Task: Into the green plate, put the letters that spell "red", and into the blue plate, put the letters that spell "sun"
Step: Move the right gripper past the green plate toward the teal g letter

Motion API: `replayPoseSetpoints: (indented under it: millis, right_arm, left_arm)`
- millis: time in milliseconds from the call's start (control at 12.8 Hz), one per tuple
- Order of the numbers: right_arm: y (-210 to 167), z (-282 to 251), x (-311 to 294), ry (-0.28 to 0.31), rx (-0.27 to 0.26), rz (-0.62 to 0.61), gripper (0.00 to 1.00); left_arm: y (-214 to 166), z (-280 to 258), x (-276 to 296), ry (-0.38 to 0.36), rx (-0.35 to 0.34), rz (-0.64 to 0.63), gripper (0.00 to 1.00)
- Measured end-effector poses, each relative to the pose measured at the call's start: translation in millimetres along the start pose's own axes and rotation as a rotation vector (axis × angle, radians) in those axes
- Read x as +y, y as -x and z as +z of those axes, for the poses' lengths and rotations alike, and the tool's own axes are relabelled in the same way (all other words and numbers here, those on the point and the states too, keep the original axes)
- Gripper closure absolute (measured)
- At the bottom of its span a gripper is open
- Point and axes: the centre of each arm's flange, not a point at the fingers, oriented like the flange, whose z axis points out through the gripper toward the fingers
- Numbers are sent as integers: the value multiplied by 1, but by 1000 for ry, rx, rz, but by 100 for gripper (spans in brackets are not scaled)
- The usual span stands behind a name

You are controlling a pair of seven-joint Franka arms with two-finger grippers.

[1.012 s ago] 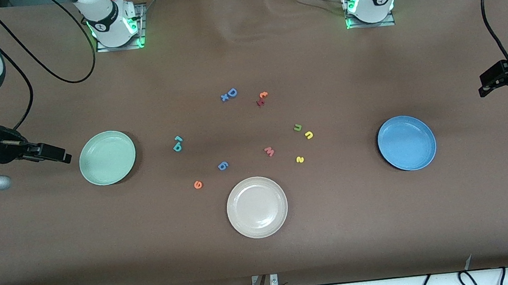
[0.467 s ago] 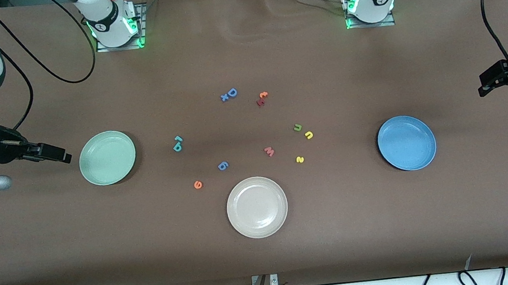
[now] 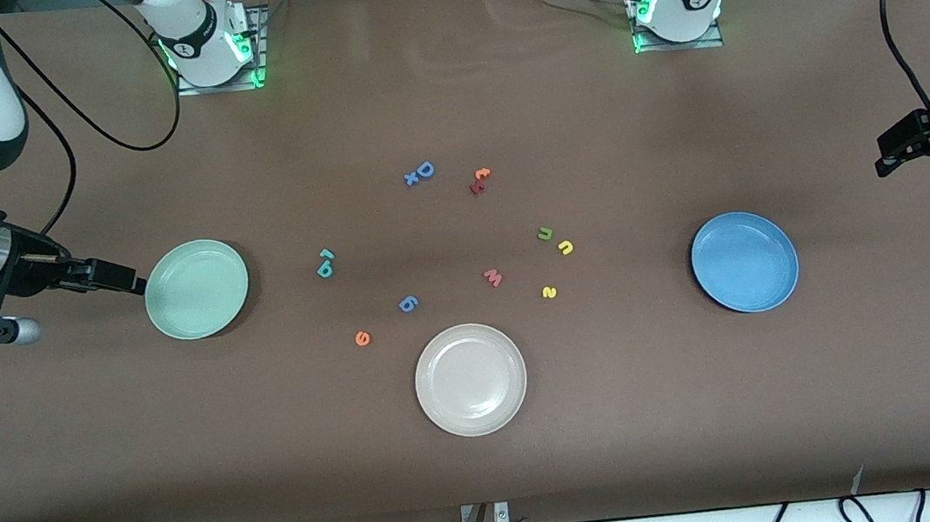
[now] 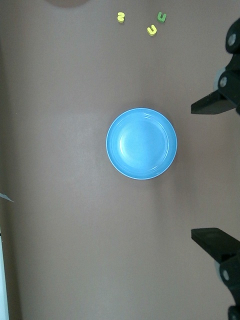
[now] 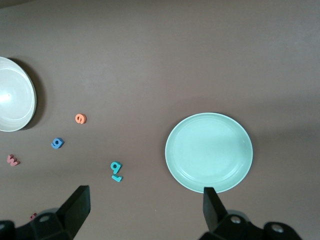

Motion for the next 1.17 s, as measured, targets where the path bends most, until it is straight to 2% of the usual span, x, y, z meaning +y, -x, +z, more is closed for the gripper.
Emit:
replayPoseSetpoints:
  millis: [467, 1168]
  right_arm:
    - [2, 5, -3, 2, -9, 10, 0]
    - [12, 16, -43, 9, -26, 53, 0]
  left_arm:
    - [1, 1, 0, 1, -6, 0, 0]
    - [1, 1, 0, 1, -6, 0, 0]
